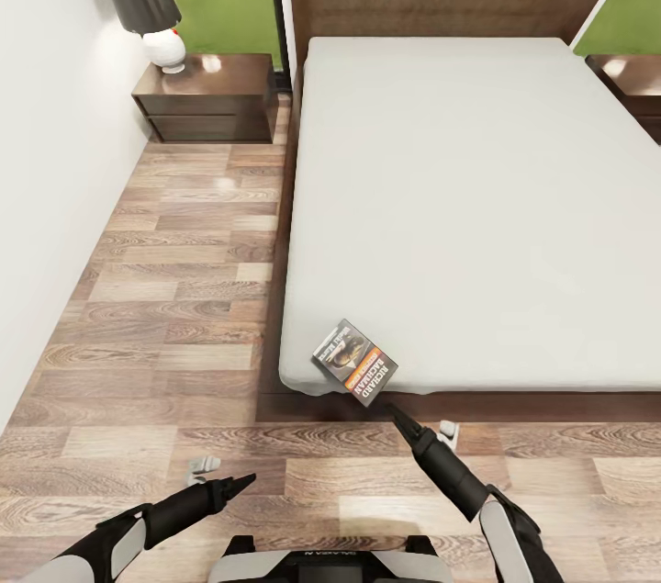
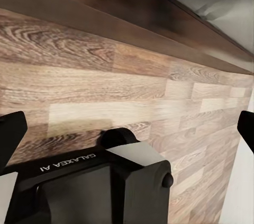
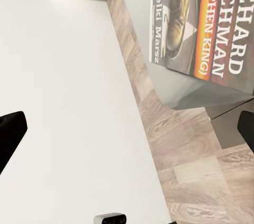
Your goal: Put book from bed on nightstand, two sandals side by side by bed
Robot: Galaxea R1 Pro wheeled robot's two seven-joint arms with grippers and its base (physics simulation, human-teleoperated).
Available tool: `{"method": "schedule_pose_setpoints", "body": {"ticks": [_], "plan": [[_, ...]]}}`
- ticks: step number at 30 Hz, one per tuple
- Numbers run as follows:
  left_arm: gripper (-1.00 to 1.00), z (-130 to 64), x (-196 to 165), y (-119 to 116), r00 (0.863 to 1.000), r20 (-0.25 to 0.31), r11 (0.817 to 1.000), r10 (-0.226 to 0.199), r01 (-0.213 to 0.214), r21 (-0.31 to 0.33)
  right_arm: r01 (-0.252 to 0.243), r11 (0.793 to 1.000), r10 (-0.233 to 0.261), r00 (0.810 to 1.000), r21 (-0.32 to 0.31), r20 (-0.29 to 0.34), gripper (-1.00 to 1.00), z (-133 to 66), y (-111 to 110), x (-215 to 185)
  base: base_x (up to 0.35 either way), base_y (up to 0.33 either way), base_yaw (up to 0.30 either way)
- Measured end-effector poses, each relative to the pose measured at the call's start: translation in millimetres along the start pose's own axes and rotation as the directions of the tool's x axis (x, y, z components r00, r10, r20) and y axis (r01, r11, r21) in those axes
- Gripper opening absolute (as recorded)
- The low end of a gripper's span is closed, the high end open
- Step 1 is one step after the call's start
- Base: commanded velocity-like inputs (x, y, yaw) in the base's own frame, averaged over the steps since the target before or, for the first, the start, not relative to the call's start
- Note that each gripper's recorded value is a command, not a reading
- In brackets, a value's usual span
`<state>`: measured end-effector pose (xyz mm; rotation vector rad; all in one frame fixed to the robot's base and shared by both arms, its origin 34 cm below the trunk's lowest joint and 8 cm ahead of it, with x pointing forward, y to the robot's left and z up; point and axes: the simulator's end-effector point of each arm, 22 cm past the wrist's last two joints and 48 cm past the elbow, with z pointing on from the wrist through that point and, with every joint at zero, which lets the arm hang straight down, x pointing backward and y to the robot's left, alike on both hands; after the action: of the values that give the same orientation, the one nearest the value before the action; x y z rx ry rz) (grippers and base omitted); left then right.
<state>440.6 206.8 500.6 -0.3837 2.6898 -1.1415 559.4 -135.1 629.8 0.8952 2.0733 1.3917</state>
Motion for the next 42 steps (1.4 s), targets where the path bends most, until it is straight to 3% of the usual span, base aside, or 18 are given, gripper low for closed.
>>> {"method": "schedule_pose_setpoints", "body": {"ticks": [11,18,42], "plan": [[1.0,1.4,1,-2,1.0,0.0,1.0,-0.001,0.001,0.003,-0.004,1.0,0.004,1.0,-0.005,-0.007,1.0,2.8,2,4,0.0,0.0,0.0],[1.0,1.5,1,-2,1.0,0.0,1.0,-0.001,0.001,0.003,-0.005,0.999,0.0,0.995,-0.044,-0.104,1.0,20.3,18,42,0.0,0.0,0.0],[1.0,2.4,1,-1,1.0,-0.001,1.0,-0.002,0.002,0.003,-0.015,0.998,0.009,0.995,-0.058,-0.101,1.0,22.1,21,42,0.0,0.0,0.0]]}}
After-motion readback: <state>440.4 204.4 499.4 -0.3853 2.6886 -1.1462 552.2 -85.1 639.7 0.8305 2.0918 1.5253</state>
